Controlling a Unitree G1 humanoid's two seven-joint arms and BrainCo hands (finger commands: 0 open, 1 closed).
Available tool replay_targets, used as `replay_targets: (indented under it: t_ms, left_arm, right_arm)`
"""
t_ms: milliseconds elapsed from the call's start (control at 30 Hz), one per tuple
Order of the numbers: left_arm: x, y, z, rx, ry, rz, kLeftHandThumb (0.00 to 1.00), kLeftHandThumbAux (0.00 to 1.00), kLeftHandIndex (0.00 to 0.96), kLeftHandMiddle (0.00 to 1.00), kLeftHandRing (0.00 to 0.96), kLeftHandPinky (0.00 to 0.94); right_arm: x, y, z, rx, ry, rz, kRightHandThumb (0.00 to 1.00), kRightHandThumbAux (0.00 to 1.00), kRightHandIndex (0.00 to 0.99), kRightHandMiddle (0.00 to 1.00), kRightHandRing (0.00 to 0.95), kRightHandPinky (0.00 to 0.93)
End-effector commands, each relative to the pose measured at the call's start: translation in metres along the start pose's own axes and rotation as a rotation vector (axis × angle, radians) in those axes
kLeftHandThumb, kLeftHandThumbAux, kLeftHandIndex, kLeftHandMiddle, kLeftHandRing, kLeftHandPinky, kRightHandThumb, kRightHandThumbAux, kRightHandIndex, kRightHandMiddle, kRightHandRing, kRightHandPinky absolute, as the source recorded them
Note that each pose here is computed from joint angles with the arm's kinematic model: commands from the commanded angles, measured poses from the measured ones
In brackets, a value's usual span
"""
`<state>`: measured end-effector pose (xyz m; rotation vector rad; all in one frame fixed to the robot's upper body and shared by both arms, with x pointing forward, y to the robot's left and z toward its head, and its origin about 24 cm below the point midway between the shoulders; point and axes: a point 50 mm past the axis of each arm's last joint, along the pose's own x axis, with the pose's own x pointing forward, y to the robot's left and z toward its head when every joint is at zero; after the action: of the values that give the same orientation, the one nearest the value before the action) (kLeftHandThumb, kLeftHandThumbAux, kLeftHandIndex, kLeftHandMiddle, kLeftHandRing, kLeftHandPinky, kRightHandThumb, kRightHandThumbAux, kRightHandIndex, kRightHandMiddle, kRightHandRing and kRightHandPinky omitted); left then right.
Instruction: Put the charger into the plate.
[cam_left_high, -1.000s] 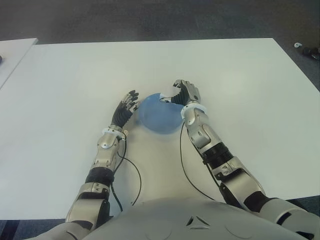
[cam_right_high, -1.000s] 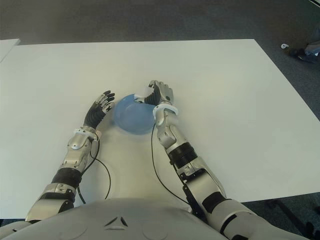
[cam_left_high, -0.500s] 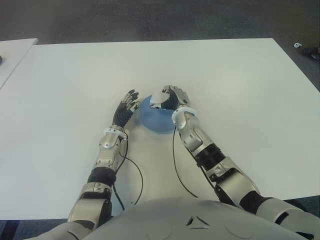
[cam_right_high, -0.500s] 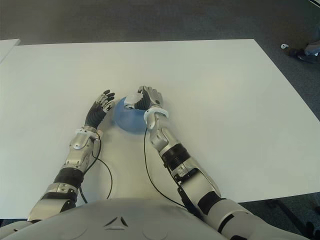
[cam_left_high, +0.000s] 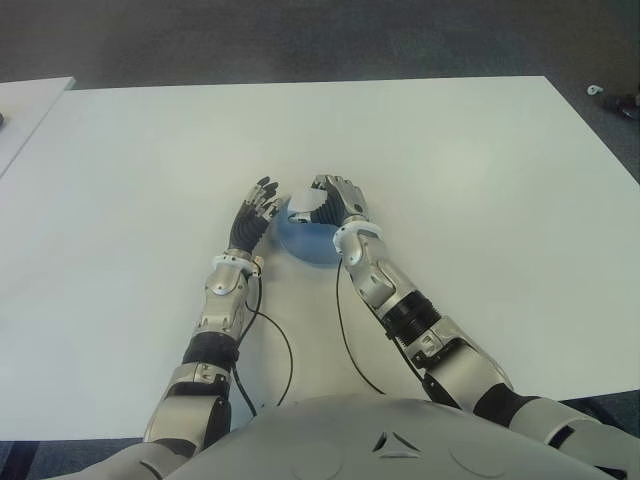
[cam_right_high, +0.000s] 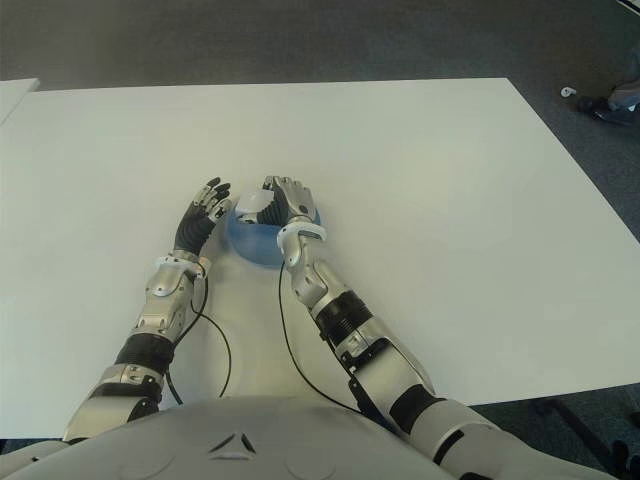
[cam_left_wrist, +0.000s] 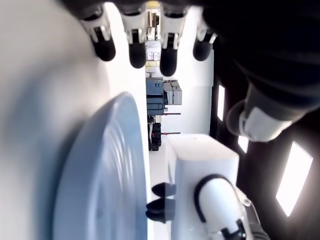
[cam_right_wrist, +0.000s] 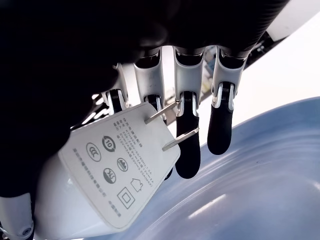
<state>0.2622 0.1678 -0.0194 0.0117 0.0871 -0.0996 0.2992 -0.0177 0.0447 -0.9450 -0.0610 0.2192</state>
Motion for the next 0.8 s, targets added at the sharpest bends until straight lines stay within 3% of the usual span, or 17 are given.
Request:
replay_targets:
  t_ms: [33,67,133,167,200,233,300,367,433,633,800]
  left_arm:
    - [-0.006,-0.001,-0.012,-0.026,0.067,0.005,0.000,0.576,0.061,0.124,0.092,0.047]
    - [-0.006,-0.001,-0.012,-0.031,0.066,0.003,0.000,0.577,0.059,0.123,0.091,0.058]
    - [-0.006,-0.001,-0.012,-0.038,0.065,0.002,0.000,0.577,0.057,0.118,0.092,0.077]
    - [-0.006,-0.001,-0.011,-0.040,0.065,0.002,0.000,0.578,0.056,0.114,0.092,0.088]
    - [-0.006,-0.001,-0.011,-0.044,0.065,0.001,0.000,0.578,0.056,0.113,0.092,0.092]
    - [-0.006,-0.001,-0.011,-0.047,0.066,0.001,0.000,0.579,0.055,0.106,0.090,0.093]
    - [-0.006,0.000,-0.012,-0.056,0.079,-0.002,0.000,0.580,0.053,0.097,0.085,0.090]
    - [-0.006,0.001,-0.012,-0.059,0.090,-0.003,0.000,0.576,0.050,0.080,0.070,0.076]
    - [-0.006,0.001,-0.012,-0.055,0.103,-0.004,0.000,0.571,0.049,0.073,0.064,0.070]
    - [-0.006,0.003,-0.012,-0.046,0.117,-0.009,0.000,0.543,0.048,0.063,0.053,0.056]
    - [-0.006,0.004,-0.011,-0.047,0.115,-0.010,0.000,0.535,0.049,0.076,0.072,0.103]
  right_arm:
    - [-0.005,0.005,-0.003,0.007,-0.007,-0.001,0.982,0.660,0.402,0.535,0.527,0.499]
    - [-0.006,0.004,-0.004,-0.008,-0.024,-0.002,0.971,0.657,0.394,0.536,0.530,0.556]
    - [-0.009,0.003,-0.006,-0.040,-0.054,0.004,0.909,0.662,0.402,0.540,0.561,0.554]
    - [-0.009,0.003,-0.007,-0.054,-0.066,0.009,0.795,0.534,0.389,0.488,0.505,0.488]
    - [-0.010,0.003,-0.007,-0.075,-0.078,0.018,0.753,0.488,0.385,0.469,0.485,0.464]
    - [-0.010,0.003,-0.007,-0.089,-0.086,0.025,0.668,0.418,0.322,0.373,0.386,0.382]
    - [-0.011,0.002,-0.008,-0.125,-0.103,0.051,0.581,0.353,0.245,0.255,0.258,0.266]
    - [-0.012,0.000,-0.008,-0.141,-0.111,0.067,0.488,0.268,0.106,0.104,0.105,0.108]
    - [-0.013,-0.002,-0.007,-0.156,-0.107,0.085,0.445,0.226,0.055,0.053,0.054,0.055]
    - [-0.015,-0.005,-0.007,-0.197,-0.098,0.116,0.344,0.149,0.005,0.005,0.005,0.005]
    - [-0.016,-0.007,-0.009,-0.229,-0.104,0.134,0.294,0.122,0.000,0.000,0.000,0.000]
